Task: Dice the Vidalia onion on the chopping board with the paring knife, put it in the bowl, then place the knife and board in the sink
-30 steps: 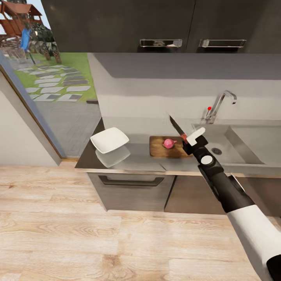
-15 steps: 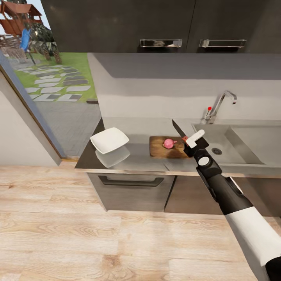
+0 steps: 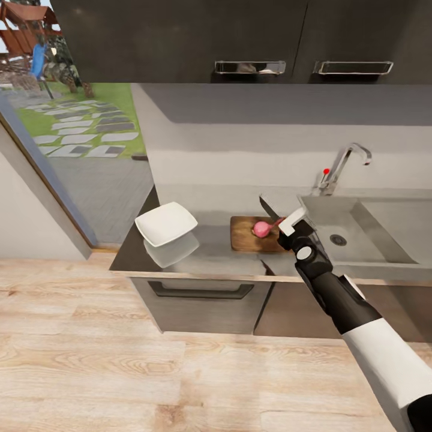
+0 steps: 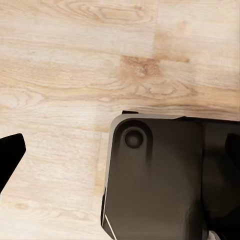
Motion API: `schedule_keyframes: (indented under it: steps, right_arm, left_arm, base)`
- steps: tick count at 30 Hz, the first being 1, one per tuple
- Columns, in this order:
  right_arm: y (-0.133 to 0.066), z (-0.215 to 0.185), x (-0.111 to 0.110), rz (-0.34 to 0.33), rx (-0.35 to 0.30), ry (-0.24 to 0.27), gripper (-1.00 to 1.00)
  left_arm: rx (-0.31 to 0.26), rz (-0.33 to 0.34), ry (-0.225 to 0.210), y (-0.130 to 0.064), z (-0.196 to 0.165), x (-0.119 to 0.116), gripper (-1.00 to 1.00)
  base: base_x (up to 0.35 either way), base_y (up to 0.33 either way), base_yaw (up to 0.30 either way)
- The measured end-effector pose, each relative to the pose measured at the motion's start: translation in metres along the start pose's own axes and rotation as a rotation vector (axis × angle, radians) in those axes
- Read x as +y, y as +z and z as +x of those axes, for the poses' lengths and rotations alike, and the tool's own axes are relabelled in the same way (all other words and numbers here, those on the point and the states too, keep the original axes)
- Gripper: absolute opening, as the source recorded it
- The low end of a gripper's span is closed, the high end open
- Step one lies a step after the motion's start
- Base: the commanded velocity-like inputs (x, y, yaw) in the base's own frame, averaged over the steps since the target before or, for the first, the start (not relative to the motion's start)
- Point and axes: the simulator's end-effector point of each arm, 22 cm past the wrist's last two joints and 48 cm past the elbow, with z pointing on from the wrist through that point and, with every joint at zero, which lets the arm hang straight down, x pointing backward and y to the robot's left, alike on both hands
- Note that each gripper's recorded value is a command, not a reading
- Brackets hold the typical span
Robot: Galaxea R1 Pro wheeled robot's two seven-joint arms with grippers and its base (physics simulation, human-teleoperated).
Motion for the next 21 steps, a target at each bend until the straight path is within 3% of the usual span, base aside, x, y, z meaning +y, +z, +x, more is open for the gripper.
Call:
schedule_keyframes:
  steps: [21]
  right_arm:
    - [0.003,0.026,0.019,-0.035,0.053,-0.015,-1.00]
  left_arm:
    - [-0.023,0.003,-0.005,0.002,-0.010,-0.003,1.00]
  base:
    - [0.000,0.000,0.000]
